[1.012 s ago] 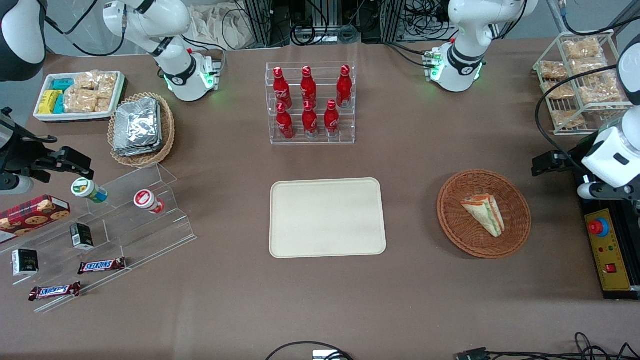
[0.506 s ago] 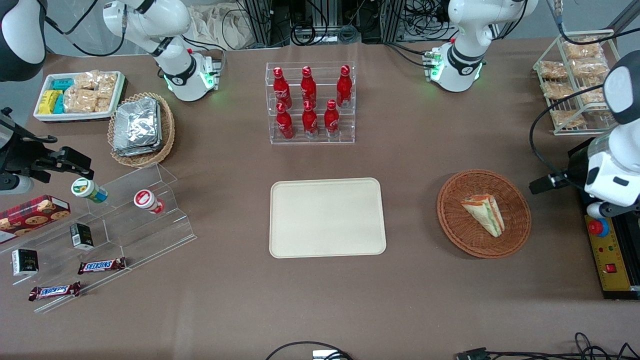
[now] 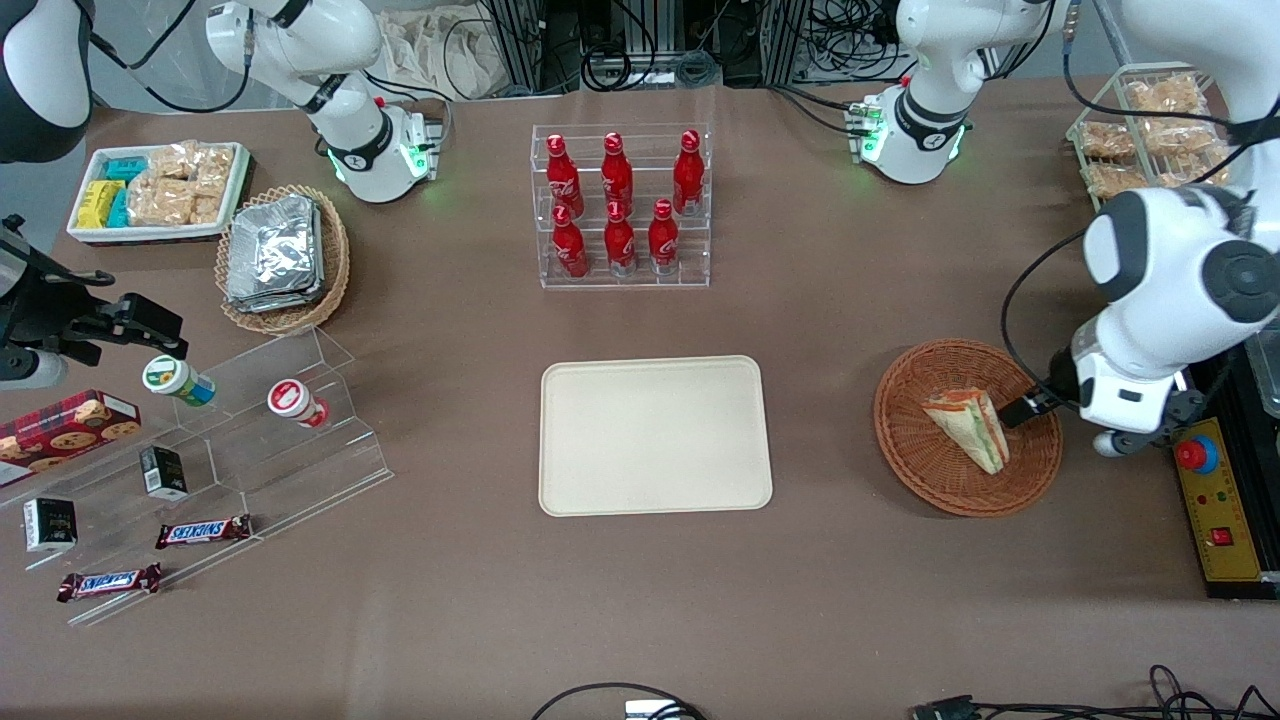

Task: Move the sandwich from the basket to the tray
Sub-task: 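Lower the left gripper over the wrapped sandwich in the wicker basket, then close the left gripper on the sandwich and lift it from the basket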

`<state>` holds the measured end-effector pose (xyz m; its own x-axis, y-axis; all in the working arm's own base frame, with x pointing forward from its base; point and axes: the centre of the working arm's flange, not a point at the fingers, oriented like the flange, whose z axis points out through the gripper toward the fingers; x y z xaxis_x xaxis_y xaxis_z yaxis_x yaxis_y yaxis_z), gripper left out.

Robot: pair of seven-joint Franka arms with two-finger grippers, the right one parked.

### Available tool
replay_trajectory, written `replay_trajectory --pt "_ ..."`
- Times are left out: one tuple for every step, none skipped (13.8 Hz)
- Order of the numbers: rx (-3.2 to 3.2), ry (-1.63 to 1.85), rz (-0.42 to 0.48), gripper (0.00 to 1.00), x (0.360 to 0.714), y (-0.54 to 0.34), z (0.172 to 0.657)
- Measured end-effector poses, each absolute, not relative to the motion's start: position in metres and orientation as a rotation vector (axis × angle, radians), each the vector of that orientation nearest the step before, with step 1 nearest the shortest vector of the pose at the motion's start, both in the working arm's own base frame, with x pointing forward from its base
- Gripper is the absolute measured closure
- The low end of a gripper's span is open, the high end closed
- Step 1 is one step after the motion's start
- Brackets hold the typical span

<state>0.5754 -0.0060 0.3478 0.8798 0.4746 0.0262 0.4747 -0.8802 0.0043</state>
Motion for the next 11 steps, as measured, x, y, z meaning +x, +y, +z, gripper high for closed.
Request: replay_trajectory --pt "-3.045 -0.776 -0.048 0.00 0.567 -0.006 0.329" --pt "-3.044 -0.785 -0.042 0.00 0.561 -0.006 0.316" --pt "-3.040 -0.796 -0.028 0.00 0.557 -0.006 0.306" --pt "-3.036 -0.805 -0.013 0.00 0.556 -0.006 0.300" --pt "-3.033 -0.812 -0.002 0.00 0.556 -0.006 0.295" --pt "-3.031 -0.826 -0.001 0.00 0.557 -0.006 0.290" --pt "-3.028 -0.849 -0.006 0.00 0.558 -0.007 0.284" --pt "-3.024 -0.876 -0.012 0.00 0.559 -0.007 0.277" --pt "-3.022 -0.894 -0.016 0.00 0.560 -0.007 0.269" --pt "-3.021 -0.907 -0.015 0.00 0.561 -0.007 0.261" --pt "-3.020 -0.914 -0.012 0.00 0.561 -0.007 0.254"
